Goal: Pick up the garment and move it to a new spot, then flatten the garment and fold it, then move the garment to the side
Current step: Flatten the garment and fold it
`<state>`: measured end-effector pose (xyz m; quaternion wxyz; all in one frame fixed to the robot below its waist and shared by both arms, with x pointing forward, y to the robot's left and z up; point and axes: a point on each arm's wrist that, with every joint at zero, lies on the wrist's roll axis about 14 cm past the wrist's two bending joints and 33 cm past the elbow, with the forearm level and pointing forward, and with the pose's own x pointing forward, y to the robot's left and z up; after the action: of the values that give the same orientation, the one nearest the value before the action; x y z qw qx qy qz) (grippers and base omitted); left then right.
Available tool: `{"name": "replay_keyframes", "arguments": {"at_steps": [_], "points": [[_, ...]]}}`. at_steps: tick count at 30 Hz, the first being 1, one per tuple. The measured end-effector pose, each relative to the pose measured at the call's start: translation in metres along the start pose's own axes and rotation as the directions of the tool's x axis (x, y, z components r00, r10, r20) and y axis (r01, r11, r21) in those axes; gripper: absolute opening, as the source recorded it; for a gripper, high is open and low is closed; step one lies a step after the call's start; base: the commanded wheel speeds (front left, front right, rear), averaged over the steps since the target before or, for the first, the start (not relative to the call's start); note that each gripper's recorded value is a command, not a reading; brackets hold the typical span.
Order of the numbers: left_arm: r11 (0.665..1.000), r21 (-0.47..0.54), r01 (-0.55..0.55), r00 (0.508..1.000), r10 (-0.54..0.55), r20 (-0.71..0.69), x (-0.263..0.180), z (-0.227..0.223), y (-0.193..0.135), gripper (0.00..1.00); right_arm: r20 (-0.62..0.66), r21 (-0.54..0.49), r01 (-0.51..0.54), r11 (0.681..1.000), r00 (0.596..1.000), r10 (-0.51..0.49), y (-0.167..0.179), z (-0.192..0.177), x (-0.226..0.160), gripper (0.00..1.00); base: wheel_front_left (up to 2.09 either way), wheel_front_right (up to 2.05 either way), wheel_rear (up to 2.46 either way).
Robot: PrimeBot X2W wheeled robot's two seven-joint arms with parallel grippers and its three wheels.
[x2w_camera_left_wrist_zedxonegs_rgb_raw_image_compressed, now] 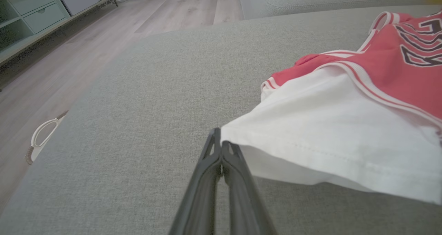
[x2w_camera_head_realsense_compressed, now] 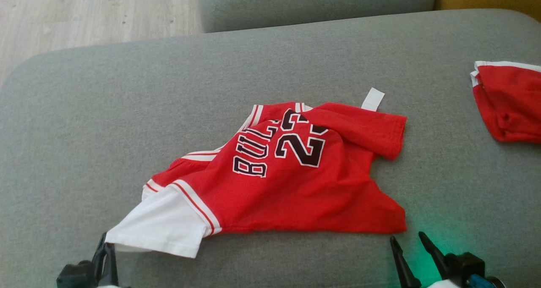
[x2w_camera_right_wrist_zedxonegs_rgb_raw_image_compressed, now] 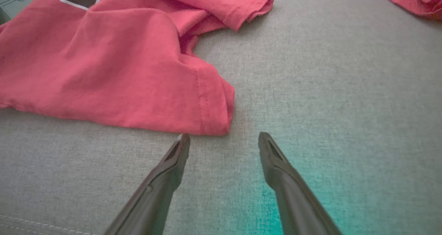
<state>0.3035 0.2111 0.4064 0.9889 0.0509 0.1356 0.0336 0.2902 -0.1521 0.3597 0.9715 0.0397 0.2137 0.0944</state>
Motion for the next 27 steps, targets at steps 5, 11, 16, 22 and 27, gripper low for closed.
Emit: {"name": "replay_keyframes", "arguments": {"at_steps": [5, 11, 16, 22, 27], "points": [[1.000, 0.001, -0.018, 1.000, 0.017, 0.015, -0.001, 0.004, 0.004, 0.00, -0.022, -0.002, -0.014, 1.000, 1.000, 0.014, 0.002, -0.003, 0.008, 1.00, 0.00, 0.00, 0.00], [0.999, 0.002, -0.034, 0.999, 0.034, 0.023, -0.001, 0.007, 0.008, 0.00, -0.048, -0.016, -0.033, 0.999, 0.998, 0.033, 0.006, -0.007, 0.017, 0.94, 0.00, 0.00, 0.00], [0.999, -0.001, -0.033, 0.998, 0.033, 0.045, 0.003, 0.015, 0.007, 0.00, -0.052, -0.015, -0.043, 0.999, 0.998, 0.042, 0.008, -0.006, 0.023, 0.45, 0.00, 0.00, 0.00], [1.000, 0.002, -0.031, 0.998, 0.031, 0.054, 0.005, 0.020, 0.006, 0.00, -0.053, -0.004, -0.049, 0.999, 0.997, 0.048, 0.010, -0.006, 0.022, 0.00, 0.00, 0.00, 0.00], [1.000, -0.013, -0.013, 0.994, 0.014, 0.112, 0.008, 0.040, 0.002, 0.00, -0.014, -0.030, -0.050, 0.998, 0.999, 0.049, 0.003, 0.004, 0.015, 0.00, 0.00, 0.00, 0.00]]}}
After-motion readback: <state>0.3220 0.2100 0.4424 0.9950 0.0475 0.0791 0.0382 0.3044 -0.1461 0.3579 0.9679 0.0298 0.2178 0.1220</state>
